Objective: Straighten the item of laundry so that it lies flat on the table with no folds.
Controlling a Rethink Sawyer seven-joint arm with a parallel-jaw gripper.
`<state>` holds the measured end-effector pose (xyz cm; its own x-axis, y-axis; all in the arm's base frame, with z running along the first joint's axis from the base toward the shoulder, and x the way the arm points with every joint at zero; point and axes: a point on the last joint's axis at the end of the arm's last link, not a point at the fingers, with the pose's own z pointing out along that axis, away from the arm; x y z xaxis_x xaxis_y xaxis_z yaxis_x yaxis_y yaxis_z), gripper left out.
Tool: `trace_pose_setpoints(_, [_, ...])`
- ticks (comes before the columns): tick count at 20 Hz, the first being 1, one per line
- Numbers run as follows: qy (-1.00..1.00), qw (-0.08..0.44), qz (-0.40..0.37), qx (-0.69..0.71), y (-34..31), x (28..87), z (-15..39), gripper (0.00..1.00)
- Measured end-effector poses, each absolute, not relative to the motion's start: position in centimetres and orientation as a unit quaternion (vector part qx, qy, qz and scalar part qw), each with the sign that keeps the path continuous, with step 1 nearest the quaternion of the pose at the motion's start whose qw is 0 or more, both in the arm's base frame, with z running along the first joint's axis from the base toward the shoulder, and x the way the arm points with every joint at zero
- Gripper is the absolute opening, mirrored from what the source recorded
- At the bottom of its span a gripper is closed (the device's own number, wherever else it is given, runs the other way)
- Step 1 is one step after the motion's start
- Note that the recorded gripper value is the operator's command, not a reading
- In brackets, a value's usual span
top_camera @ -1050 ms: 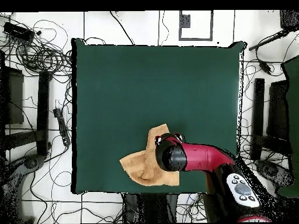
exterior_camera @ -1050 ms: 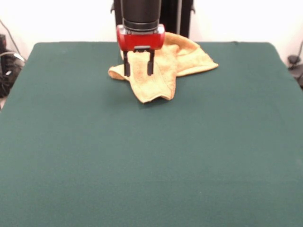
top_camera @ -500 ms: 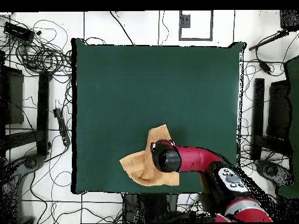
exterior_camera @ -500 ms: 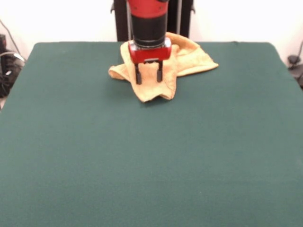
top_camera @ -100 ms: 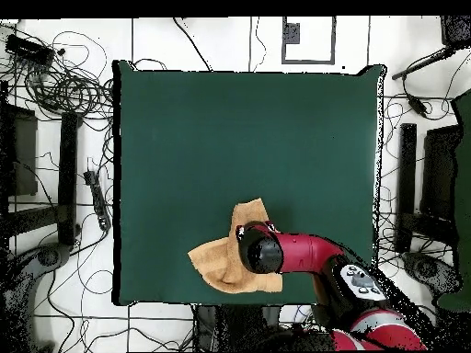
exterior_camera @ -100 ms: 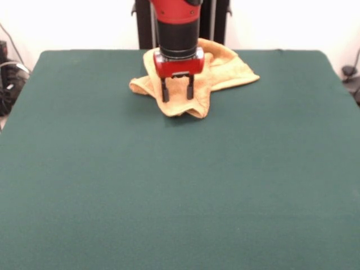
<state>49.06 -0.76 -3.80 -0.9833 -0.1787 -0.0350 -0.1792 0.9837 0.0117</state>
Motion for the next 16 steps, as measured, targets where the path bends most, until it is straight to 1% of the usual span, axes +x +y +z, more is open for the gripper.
trace_pose_setpoints(16, [0.994,0.038,-0.005,-0.098,-0.48,48.48,-3.67,1.00])
